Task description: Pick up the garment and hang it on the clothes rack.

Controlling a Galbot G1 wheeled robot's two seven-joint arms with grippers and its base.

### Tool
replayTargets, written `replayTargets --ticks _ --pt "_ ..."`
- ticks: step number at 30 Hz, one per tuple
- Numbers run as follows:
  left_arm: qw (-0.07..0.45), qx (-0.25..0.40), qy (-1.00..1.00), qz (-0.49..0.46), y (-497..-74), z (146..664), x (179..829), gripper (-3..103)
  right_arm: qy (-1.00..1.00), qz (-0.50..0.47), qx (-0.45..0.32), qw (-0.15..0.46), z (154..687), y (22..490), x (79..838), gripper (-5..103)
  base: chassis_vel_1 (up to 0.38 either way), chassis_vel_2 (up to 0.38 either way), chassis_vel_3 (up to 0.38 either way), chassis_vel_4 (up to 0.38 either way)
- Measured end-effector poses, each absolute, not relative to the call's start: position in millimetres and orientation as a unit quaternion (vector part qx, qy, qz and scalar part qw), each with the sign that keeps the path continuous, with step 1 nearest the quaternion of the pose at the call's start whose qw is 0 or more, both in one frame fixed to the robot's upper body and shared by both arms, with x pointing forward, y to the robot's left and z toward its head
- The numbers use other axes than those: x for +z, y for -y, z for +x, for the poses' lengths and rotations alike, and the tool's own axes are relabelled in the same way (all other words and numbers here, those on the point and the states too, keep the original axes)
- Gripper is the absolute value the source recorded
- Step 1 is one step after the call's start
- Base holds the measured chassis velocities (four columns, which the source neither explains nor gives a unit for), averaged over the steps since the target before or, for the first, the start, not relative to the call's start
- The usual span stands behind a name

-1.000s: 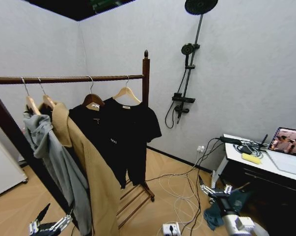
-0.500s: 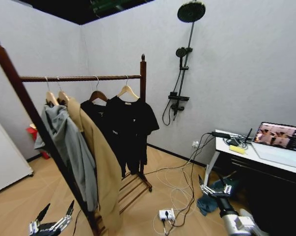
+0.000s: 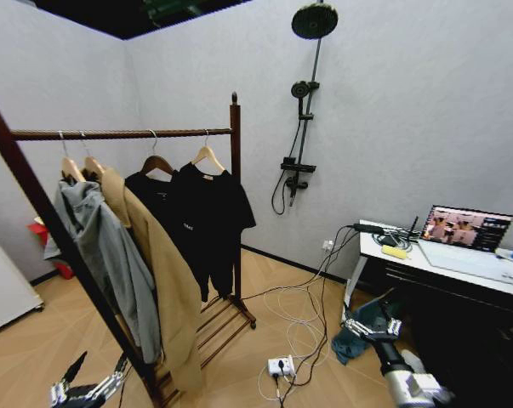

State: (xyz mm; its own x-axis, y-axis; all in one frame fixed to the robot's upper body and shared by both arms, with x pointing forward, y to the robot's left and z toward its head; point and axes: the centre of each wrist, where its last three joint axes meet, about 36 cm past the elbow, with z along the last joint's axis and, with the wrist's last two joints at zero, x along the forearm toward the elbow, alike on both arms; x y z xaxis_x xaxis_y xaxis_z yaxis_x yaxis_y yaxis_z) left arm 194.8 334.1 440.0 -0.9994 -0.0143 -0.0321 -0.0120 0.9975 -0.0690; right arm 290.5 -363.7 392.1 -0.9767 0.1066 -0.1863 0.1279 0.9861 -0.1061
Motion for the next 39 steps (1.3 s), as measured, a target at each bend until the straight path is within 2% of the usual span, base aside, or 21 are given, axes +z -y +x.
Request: replayTargets --ticks 39 --pt "0.016 -0.034 -0.999 -0.006 -334.1 194.8 440.0 100 -0.992 0.059 -0.059 0.090 290.5 363.6 392.1 100 -0.097 -0.100 -0.105 -0.109"
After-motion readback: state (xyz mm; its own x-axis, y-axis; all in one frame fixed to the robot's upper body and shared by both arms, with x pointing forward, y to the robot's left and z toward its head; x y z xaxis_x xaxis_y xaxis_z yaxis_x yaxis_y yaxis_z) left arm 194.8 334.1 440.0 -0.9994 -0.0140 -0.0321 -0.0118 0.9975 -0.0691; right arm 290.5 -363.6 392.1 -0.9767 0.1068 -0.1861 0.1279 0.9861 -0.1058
